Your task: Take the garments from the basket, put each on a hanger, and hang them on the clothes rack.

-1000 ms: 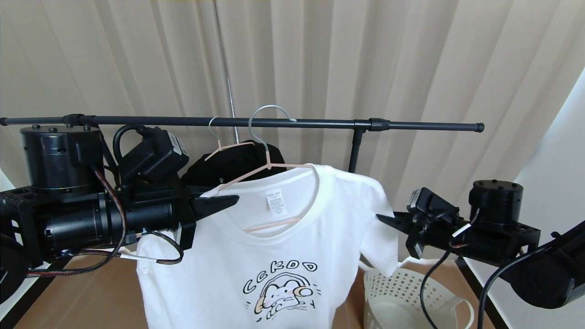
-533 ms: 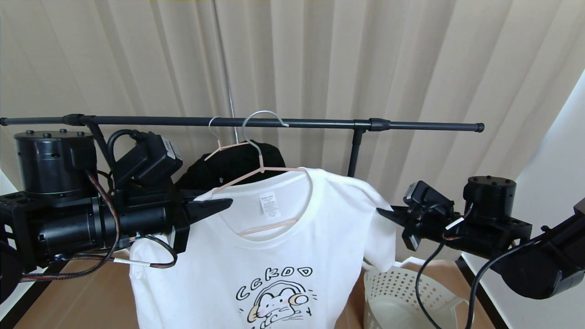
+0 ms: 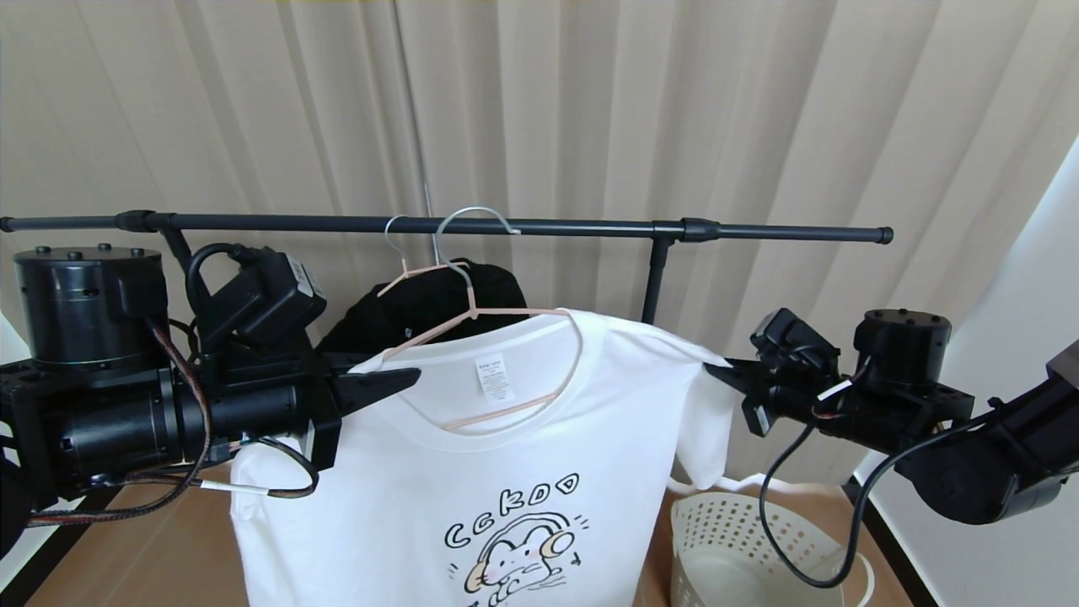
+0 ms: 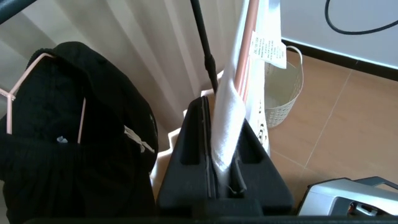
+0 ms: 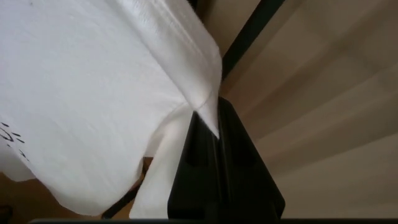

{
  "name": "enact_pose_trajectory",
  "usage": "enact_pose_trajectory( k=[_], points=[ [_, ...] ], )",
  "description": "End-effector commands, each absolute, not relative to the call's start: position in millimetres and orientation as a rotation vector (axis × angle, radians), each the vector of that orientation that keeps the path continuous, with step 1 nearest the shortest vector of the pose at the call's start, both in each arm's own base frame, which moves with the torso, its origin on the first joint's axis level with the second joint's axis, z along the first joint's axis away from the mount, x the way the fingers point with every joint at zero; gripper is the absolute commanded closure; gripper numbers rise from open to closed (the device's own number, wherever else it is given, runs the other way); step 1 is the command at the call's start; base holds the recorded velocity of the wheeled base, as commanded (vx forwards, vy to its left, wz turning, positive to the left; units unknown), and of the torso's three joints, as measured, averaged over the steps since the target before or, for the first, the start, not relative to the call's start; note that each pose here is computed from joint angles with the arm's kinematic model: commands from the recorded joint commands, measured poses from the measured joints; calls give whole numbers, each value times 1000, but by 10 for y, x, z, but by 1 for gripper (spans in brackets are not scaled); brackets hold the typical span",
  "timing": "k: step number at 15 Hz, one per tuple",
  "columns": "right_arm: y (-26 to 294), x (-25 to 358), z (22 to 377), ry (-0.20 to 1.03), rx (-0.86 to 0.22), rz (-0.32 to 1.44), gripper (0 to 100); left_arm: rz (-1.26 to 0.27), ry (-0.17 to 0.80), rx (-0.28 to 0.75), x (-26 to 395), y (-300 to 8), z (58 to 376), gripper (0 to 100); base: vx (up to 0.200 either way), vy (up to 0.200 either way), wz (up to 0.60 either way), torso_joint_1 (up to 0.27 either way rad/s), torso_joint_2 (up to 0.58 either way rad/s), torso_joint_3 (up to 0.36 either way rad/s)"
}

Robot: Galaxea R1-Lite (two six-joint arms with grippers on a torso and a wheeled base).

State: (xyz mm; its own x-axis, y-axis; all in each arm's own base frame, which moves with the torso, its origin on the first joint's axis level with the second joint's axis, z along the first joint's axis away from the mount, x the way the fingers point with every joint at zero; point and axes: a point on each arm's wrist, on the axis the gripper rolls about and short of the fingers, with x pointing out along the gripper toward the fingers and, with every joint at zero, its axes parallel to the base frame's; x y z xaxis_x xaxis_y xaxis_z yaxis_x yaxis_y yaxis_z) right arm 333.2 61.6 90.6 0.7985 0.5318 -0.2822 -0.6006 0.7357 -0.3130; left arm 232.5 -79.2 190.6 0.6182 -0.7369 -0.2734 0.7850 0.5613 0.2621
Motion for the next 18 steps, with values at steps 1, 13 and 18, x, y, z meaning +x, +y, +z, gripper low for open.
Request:
enact_pose_trajectory(
  k=[1, 13, 18],
  points=[
    [605, 3360, 886, 183, -403, 620, 100, -898, 141, 377, 2328, -789, 1900, 100, 0, 0, 0, 0, 0, 0],
    [657, 3152, 967, 175, -409, 638, 0, -866, 158, 362, 2355, -718, 1886, 100, 0, 0, 0, 0, 0, 0],
    [813, 2982, 1188, 105, -398, 702, 0, -814, 184, 331, 2411, -624, 1876, 100, 0, 0, 0, 0, 0, 0]
  ],
)
